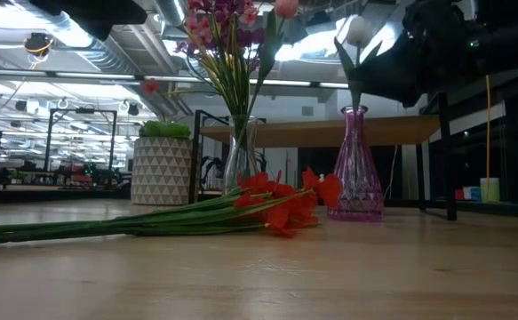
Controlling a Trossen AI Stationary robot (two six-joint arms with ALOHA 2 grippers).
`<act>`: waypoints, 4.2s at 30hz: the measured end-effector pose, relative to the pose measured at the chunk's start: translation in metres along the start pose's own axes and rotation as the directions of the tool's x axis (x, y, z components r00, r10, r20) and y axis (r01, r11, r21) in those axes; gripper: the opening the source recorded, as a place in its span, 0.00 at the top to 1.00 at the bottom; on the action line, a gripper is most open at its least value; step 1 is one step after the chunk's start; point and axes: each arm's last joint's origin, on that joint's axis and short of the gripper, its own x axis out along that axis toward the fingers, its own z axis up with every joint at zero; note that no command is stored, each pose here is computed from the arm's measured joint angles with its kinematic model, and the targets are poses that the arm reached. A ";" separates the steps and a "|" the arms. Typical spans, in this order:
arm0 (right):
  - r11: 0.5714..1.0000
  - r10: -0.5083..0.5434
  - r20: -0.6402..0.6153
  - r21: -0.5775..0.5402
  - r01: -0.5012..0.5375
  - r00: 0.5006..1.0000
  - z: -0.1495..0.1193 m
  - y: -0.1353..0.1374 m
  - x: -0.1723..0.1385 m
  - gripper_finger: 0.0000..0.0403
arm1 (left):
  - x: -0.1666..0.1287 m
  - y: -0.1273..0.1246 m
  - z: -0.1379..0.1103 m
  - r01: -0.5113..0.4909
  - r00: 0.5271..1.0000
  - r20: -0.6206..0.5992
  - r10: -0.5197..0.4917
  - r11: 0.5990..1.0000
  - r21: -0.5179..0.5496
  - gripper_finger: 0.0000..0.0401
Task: Pick and place flowers into a vace then onto a shelf
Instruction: Put the white tulip into the purple vase, then put the orange tulip into the purple vase
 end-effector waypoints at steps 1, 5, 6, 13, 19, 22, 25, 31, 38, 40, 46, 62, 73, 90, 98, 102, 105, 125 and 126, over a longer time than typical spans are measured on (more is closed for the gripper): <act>1.000 0.004 -0.001 0.011 -0.004 1.000 0.000 0.000 0.000 0.55 | 0.000 0.000 0.000 0.000 1.000 0.000 0.000 1.000 0.000 0.99; 0.999 0.042 -0.008 0.013 -0.042 0.999 0.000 0.001 0.000 0.50 | 0.000 0.000 0.000 0.015 1.000 -0.003 -0.015 1.000 0.000 0.99; 0.999 0.047 -0.009 0.012 -0.047 0.999 0.001 0.002 0.001 0.49 | 0.000 -0.001 0.000 0.020 1.000 -0.004 -0.020 1.000 0.000 0.99; 0.997 0.029 -0.124 -0.072 -0.038 0.992 0.022 0.011 0.013 0.49 | 0.000 -0.001 0.000 0.041 0.999 -0.008 -0.041 0.999 0.000 0.99; 0.996 -0.052 -0.315 -0.087 0.025 0.948 0.042 0.015 0.017 0.49 | 0.000 -0.001 0.000 0.041 0.999 -0.009 -0.041 0.999 0.000 0.99; 0.991 -0.111 -0.369 -0.106 0.077 0.923 0.048 0.014 0.016 0.49 | 0.000 -0.001 0.000 0.041 0.999 -0.009 -0.041 0.999 0.000 0.99; 0.993 -0.102 -0.369 -0.099 0.070 0.924 0.057 0.018 0.015 0.49 | 0.000 -0.001 0.000 0.041 0.999 -0.009 -0.041 0.999 0.000 0.99; 0.995 -0.078 -0.429 -0.087 0.045 0.900 0.066 0.029 0.006 0.49 | 0.000 -0.002 0.000 0.070 0.997 -0.014 -0.070 0.998 -0.003 0.99; 0.985 -0.172 -0.485 -0.111 0.135 0.858 0.075 0.040 -0.014 0.51 | 0.000 -0.002 -0.001 0.072 0.997 -0.014 -0.072 0.997 -0.008 0.99; 0.976 -0.219 -0.501 -0.120 0.184 0.837 0.079 0.041 -0.022 0.52 | 0.000 -0.002 -0.001 0.078 0.997 -0.019 -0.079 0.997 -0.029 0.99; 0.974 -0.204 -0.529 -0.027 0.224 0.824 0.083 0.052 -0.041 0.58 | -0.001 -0.006 -0.004 0.192 0.978 -0.070 -0.197 0.979 -0.074 0.99; 0.999 -0.010 -0.438 0.033 0.027 0.899 0.046 0.136 -0.048 0.92 | 0.038 -0.039 -0.039 0.158 0.932 -0.291 -0.217 0.964 -0.211 1.00; 0.999 -0.043 -0.344 0.005 0.047 0.938 0.011 0.170 -0.036 0.96 | 0.059 -0.068 -0.009 0.014 0.837 -0.538 -0.102 0.986 -0.167 0.99; 0.998 -0.049 -0.348 -0.054 0.032 0.936 -0.011 0.181 -0.027 0.96 | 0.081 -0.060 0.004 -0.073 0.857 -0.515 -0.007 0.988 -0.136 0.95; 0.998 -0.047 -0.346 -0.048 0.032 0.937 -0.010 0.181 -0.027 0.95 | 0.088 -0.048 -0.004 -0.165 0.848 -0.529 0.048 0.970 -0.178 0.77; 0.999 -0.044 -0.344 -0.042 0.031 0.938 -0.010 0.182 -0.027 0.95 | 0.093 -0.046 -0.020 -0.231 0.824 -0.560 0.086 0.953 -0.193 0.68; 0.999 -0.044 -0.344 -0.042 0.031 0.938 -0.010 0.182 -0.027 0.95 | 0.100 -0.045 -0.033 -0.283 0.797 -0.595 0.106 0.935 -0.212 0.64; 0.999 -0.044 -0.344 -0.042 0.032 0.938 -0.010 0.182 -0.027 0.95 | 0.123 -0.048 -0.061 -0.300 0.736 -0.674 0.063 0.923 -0.241 0.60; 0.999 -0.044 -0.344 -0.042 0.032 0.938 -0.010 0.182 -0.027 0.95 | 0.123 -0.048 -0.061 -0.300 0.736 -0.674 0.063 0.923 -0.241 0.60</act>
